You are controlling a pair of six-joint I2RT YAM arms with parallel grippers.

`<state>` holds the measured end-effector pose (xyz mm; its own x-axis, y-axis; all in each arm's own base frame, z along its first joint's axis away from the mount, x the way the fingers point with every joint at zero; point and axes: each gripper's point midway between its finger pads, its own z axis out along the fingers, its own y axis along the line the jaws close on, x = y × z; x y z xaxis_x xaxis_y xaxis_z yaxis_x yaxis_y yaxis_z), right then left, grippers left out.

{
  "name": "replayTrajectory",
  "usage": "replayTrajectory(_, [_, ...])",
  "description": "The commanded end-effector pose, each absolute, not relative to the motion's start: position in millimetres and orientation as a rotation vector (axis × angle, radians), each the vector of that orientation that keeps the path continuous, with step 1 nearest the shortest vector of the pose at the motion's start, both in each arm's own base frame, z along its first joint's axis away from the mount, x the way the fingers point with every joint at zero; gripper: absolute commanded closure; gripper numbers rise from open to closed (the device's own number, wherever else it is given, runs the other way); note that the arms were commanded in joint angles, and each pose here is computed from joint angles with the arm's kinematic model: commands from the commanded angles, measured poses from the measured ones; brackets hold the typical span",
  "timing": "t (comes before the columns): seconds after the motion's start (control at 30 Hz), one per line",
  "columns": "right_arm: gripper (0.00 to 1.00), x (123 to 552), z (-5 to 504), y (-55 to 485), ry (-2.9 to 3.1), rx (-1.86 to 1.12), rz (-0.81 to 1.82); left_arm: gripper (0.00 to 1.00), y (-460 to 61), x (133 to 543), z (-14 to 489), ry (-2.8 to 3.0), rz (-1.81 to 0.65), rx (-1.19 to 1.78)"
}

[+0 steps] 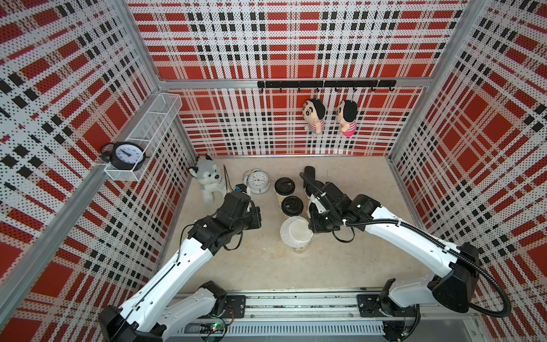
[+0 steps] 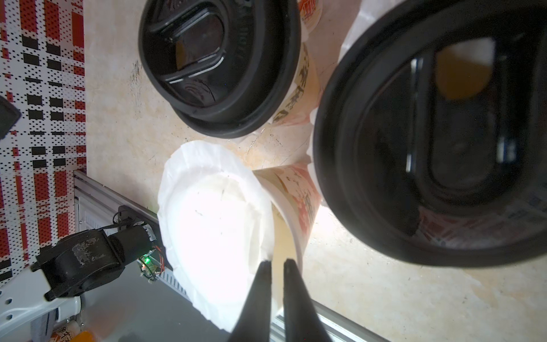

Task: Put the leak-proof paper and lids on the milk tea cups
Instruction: Place the leak-proof paper at the cup, then adjust the leak-proof paper on the cup.

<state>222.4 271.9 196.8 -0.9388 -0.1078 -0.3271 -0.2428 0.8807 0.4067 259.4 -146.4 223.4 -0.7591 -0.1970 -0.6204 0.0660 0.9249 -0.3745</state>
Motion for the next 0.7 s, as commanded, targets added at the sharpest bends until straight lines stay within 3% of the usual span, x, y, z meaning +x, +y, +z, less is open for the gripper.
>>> replayTrajectory(0.0, [0.86,223,206,272,2.732,-0.255,0.654,1.0,-141,257,221,2.388,-0.479,-0.09])
replayTrajectory(0.47, [0.62,222,247,251,2.61,-0.197,0.652,1.0,-173,225,175,2.533,-0.503,-0.033])
replayTrajectory(0.67, [0.59,219,260,230,2.559,-0.158,0.641,1.0,-209,203,161,2.592,-0.529,0.063])
